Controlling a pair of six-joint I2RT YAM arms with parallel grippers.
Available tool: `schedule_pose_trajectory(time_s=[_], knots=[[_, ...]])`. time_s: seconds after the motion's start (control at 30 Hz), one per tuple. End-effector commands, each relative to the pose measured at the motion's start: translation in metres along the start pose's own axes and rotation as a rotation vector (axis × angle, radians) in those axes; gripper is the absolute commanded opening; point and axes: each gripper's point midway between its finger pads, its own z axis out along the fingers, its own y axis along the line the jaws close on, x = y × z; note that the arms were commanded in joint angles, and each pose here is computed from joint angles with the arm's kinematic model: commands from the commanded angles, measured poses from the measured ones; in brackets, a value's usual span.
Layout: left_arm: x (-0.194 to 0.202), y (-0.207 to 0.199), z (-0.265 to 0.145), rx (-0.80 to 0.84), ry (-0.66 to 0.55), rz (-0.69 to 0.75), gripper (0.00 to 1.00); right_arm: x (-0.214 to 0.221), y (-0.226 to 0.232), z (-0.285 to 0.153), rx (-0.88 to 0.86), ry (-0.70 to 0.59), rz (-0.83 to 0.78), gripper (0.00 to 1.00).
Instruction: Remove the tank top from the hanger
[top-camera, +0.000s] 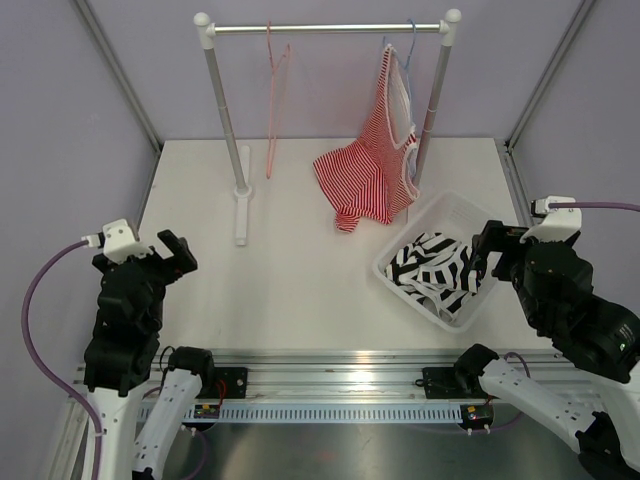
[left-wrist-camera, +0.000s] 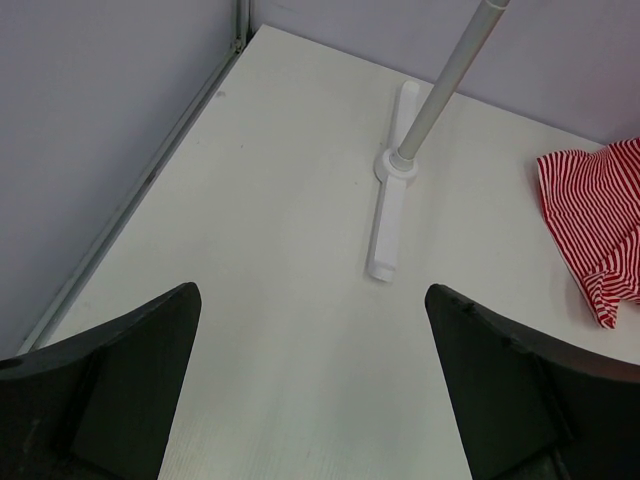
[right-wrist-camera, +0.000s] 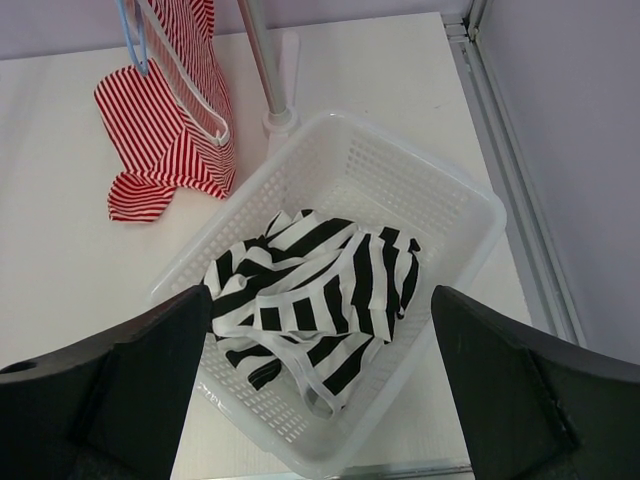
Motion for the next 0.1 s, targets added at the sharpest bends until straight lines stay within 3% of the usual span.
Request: schedule_pose_trajectory(time_s=[0.0, 0.07], knots=[[-0.0167, -0.0067, -0.0027, 0.035, -0.057, -0.021, 0.99, -0.0037, 0.0059, 0.0015, -0.019, -0.012, 0.027, 1.00], [-0.0177, -0.0067, -0.0029, 0.034, -0.058, -0.023, 0.99, -0.0026, 0.0074, 0.0024, -0.024, -0.005, 0.020, 0.99]])
